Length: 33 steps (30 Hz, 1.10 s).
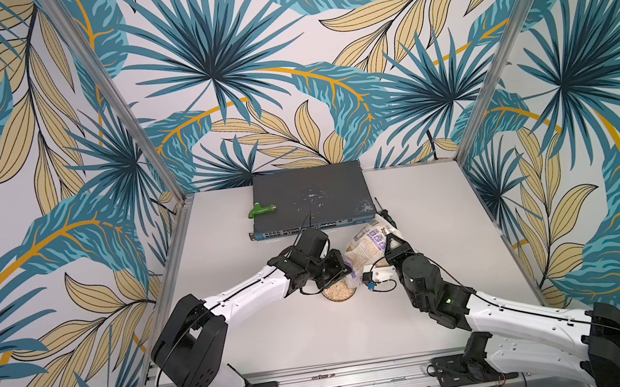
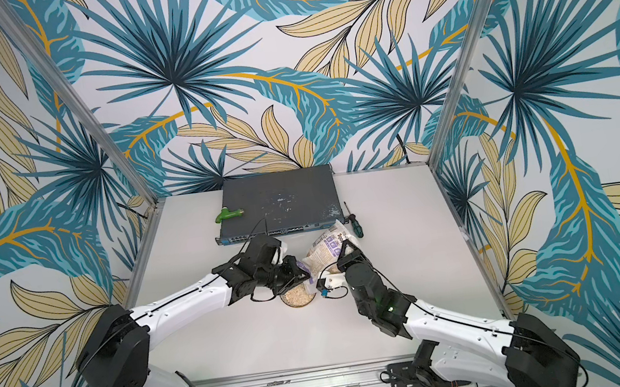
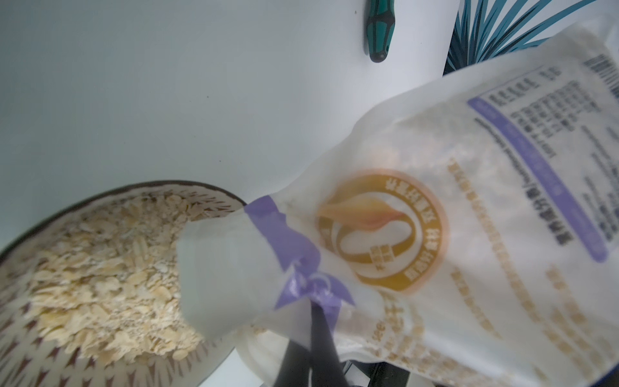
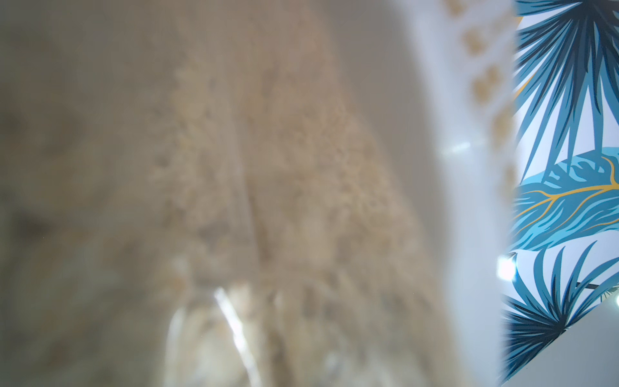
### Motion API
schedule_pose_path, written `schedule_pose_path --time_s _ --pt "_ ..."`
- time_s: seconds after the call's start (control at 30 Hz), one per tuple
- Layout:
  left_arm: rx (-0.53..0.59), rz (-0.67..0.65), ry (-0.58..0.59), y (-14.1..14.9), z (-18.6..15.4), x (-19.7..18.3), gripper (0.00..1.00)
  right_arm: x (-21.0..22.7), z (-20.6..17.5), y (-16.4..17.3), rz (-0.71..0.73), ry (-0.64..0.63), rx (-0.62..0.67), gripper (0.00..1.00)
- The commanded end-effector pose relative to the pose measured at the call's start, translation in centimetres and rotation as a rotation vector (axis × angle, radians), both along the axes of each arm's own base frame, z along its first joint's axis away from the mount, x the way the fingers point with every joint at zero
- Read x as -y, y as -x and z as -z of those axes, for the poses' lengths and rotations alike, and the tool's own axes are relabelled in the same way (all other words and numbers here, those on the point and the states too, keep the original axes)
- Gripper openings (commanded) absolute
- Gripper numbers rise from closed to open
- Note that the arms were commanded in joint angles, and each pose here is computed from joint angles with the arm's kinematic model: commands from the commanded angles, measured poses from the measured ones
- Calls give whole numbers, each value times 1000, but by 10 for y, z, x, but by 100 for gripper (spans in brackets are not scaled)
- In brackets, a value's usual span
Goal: Pour the oats into the breakfast bowl
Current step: Pour the oats into the bowl.
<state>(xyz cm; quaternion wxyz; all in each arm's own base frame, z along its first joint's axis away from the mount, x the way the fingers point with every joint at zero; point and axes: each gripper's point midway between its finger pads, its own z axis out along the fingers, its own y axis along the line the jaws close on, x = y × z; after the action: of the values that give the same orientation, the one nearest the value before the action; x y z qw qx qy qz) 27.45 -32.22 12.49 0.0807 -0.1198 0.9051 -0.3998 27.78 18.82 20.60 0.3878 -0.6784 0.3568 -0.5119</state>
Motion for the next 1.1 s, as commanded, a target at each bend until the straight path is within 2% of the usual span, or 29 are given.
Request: schedule_pose_path --time_s 0.0,0.67,1.07 --pt "-88 -114 -260 2 62 -55 0 13 -97 -6 80 -349 240 0" --pt "-102 -105 -253 8 68 -49 0 -2 -117 -5 11 -361 283 0" --pt "-73 -120 -231 -1 54 -45 0 -14 -130 -4 -46 -363 321 0"
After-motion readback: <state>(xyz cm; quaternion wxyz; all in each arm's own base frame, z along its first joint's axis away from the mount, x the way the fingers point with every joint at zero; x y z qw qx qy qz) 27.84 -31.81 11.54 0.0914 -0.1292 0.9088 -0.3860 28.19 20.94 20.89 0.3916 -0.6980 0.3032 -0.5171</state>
